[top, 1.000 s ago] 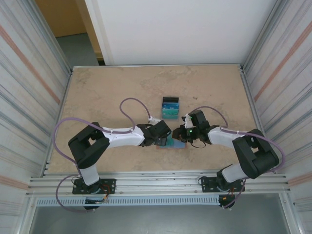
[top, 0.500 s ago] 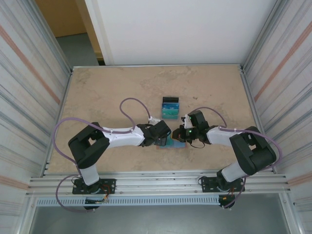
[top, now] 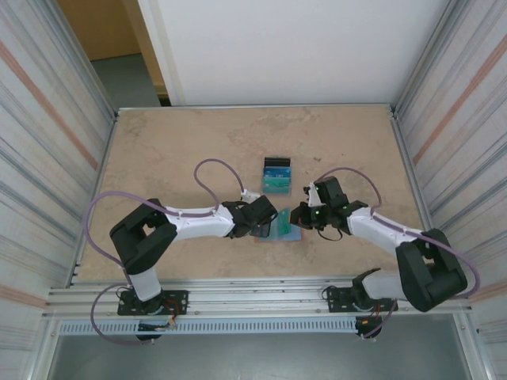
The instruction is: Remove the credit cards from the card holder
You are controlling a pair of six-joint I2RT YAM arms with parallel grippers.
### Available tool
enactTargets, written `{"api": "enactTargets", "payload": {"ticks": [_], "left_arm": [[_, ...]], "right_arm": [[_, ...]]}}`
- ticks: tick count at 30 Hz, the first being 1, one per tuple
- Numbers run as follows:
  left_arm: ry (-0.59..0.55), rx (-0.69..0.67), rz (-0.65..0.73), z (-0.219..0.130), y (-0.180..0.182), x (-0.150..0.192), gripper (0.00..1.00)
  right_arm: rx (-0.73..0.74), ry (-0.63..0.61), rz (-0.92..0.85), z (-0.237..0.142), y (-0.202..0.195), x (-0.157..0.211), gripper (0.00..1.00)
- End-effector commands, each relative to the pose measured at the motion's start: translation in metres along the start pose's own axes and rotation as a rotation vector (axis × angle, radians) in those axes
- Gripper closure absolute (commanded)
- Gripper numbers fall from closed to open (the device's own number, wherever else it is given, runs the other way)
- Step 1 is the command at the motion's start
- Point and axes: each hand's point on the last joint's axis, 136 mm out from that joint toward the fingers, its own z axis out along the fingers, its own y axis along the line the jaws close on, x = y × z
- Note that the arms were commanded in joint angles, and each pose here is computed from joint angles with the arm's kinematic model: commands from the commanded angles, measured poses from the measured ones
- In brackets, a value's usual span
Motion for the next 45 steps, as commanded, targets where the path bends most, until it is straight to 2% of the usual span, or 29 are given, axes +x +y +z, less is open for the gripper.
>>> {"api": "enactTargets", "payload": {"ticks": [1,5,8,16,20,25,29,32,35,39,41,42,43,45], "left_arm": [[-0.041,0.017,0.008,-0.024,0.005,-0.015,0.01],[-0.103,0.056,0.039,-0.046,0.004,-0.034,0.01],[-0.159,0.118,0.126,-0.065,0.000,-0.048,0.01],[-0.314,0.535,0.497,-0.135,-0.035,-0.067,0.04],[-0.342,0.640,0.636,-0.153,-0.039,-0.061,0.07],[-0.343,0.769,0.695,-0.164,-0.037,-0.056,0.24],[-0.341,0.826,0.755,-0.170,-0.040,-0.048,0.30],[-0.316,0.851,0.782,-0.171,-0.041,-0.041,0.43],[-0.300,0.892,0.801,-0.174,-0.044,-0.034,0.62],[-0.292,0.916,0.802,-0.176,-0.046,-0.031,0.99],[-0.293,0.915,0.797,-0.176,-0.045,-0.031,1.00],[-0.294,0.915,0.793,-0.177,-0.045,-0.032,1.00],[-0.298,0.914,0.790,-0.178,-0.045,-0.032,1.00],[-0.314,0.915,0.776,-0.181,-0.044,-0.033,1.00]], "right_arm": [[0.061,-0.040,-0.087,-0.020,-0.001,-0.007,0.99],[0.030,-0.065,-0.166,-0.035,0.013,-0.009,0.99],[-0.026,-0.075,-0.241,-0.046,0.029,-0.009,0.99],[-0.168,-0.088,-0.473,-0.068,0.077,0.001,1.00],[-0.236,-0.079,-0.560,-0.073,0.099,0.007,1.00],[-0.304,-0.048,-0.692,-0.076,0.127,0.020,1.00],[-0.344,-0.016,-0.779,-0.076,0.143,0.030,1.00],[-0.365,0.000,-0.818,-0.077,0.150,0.034,1.00],[-0.378,0.002,-0.840,-0.078,0.153,0.034,1.00],[-0.376,0.001,-0.849,-0.078,0.154,0.033,1.00],[-0.370,-0.006,-0.849,-0.078,0.154,0.031,1.00],[-0.357,-0.016,-0.844,-0.078,0.153,0.029,0.99],[-0.341,-0.027,-0.839,-0.077,0.151,0.027,0.93],[-0.291,-0.071,-0.818,-0.077,0.144,0.017,0.71]]}}
